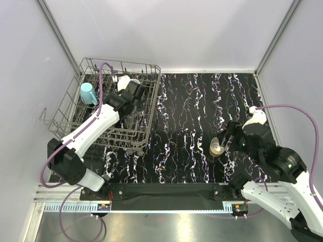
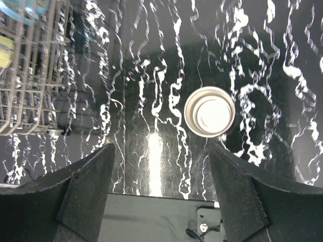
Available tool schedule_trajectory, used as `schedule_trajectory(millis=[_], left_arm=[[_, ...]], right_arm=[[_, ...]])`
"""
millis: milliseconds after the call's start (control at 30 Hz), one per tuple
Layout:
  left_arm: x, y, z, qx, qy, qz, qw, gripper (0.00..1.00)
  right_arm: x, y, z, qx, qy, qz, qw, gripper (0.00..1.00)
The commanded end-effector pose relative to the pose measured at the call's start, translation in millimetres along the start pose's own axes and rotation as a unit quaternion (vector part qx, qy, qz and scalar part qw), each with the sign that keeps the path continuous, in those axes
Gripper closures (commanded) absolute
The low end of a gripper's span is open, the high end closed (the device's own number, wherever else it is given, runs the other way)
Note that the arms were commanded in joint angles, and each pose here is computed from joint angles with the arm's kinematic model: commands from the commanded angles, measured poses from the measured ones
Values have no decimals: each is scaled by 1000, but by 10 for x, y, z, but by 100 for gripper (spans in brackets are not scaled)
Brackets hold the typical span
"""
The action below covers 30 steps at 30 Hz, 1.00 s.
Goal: Load the cups into the dish rack
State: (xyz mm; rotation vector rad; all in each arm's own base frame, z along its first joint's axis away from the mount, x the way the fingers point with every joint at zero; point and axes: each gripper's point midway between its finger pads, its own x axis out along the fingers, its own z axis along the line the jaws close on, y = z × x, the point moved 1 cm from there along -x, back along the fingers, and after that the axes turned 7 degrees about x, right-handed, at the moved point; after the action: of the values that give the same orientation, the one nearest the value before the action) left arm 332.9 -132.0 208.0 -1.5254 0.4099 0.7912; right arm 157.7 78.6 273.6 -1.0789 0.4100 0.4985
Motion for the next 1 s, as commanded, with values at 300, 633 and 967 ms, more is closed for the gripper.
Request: schedule_trajectory(millis=[300,633,967], left_arm=[[324,29,-78,-50,-20,-33,998,100],[434,263,26,-48,-48,-13,998,100],[235,152,161,-62,-77,-7,995,100]], right_arm=[[149,81,-42,33,24,0,999,19],[160,111,-50,23,24,6,999,19],[210,134,-27,9,23,14,1000,18]])
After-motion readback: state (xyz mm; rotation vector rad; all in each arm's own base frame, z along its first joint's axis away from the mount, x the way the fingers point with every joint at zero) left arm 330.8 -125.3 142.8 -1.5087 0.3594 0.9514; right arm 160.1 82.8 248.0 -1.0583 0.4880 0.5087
